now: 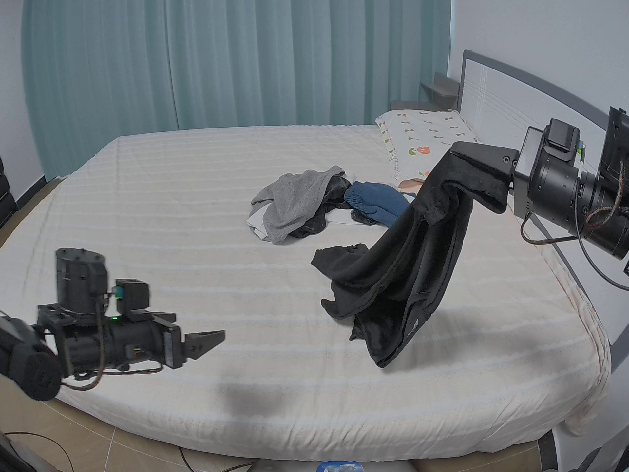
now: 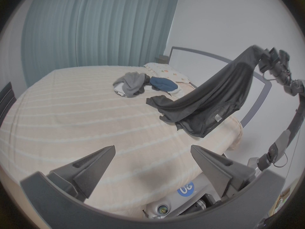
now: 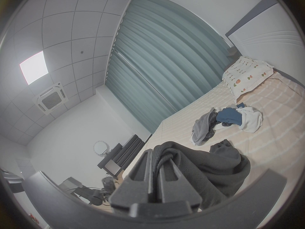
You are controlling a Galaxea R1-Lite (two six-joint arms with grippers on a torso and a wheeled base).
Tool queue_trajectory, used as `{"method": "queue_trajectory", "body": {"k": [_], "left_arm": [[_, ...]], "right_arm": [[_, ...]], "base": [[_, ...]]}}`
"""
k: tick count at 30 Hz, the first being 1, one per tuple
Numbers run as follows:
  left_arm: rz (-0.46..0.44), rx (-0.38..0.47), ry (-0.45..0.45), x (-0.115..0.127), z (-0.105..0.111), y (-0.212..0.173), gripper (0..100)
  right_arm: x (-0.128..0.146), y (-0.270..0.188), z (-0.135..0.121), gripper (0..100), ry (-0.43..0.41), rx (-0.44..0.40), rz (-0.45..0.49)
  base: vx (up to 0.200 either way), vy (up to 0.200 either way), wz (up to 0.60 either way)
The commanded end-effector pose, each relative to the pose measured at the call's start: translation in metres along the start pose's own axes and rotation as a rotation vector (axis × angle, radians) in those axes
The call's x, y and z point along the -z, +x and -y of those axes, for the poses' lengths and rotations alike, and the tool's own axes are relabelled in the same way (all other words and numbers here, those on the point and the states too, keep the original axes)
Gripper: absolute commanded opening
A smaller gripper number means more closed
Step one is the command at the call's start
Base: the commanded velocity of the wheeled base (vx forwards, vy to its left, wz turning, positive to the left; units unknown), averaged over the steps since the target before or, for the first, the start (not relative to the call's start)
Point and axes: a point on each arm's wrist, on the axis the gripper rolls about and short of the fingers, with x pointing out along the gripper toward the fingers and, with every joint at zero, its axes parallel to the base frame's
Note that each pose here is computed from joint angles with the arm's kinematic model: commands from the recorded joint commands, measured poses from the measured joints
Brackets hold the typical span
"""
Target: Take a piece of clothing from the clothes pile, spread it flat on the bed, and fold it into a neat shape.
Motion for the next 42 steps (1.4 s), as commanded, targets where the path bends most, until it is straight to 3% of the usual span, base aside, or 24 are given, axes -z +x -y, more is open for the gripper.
{"method": "queue_trajectory", "body": {"k": [1, 9, 24, 41, 42], "left_arm": [[-0.131, 0.075, 0.053, 0.026, 0.043, 0.126, 100], [-0.094, 0.108, 0.078, 0.017, 0.056, 0.167, 100], [0.033, 0.099, 0.069, -0.011, 0.057, 0.236, 100], [0.063, 0.147, -0.054, 0.002, 0.055, 0.279, 100], [0.067, 0.152, -0.068, 0.0, 0.057, 0.279, 0]], "right_arm": [[-0.01, 0.007, -0.006, 0, -0.012, -0.025, 0.035], [-0.009, 0.004, -0.015, 0, -0.016, -0.053, 0.033], [-0.013, 0.0, -0.03, 0, -0.026, -0.103, 0.052], [-0.015, 0.001, -0.034, 0, -0.028, -0.117, 0.055], [-0.015, 0.001, -0.033, 0, -0.028, -0.116, 0.056]], "base": [[0.0, 0.0, 0.0], [0.0, 0.0, 0.0], [0.0, 0.0, 0.0], [0.0, 0.0, 0.0], [0.0, 0.0, 0.0]]}}
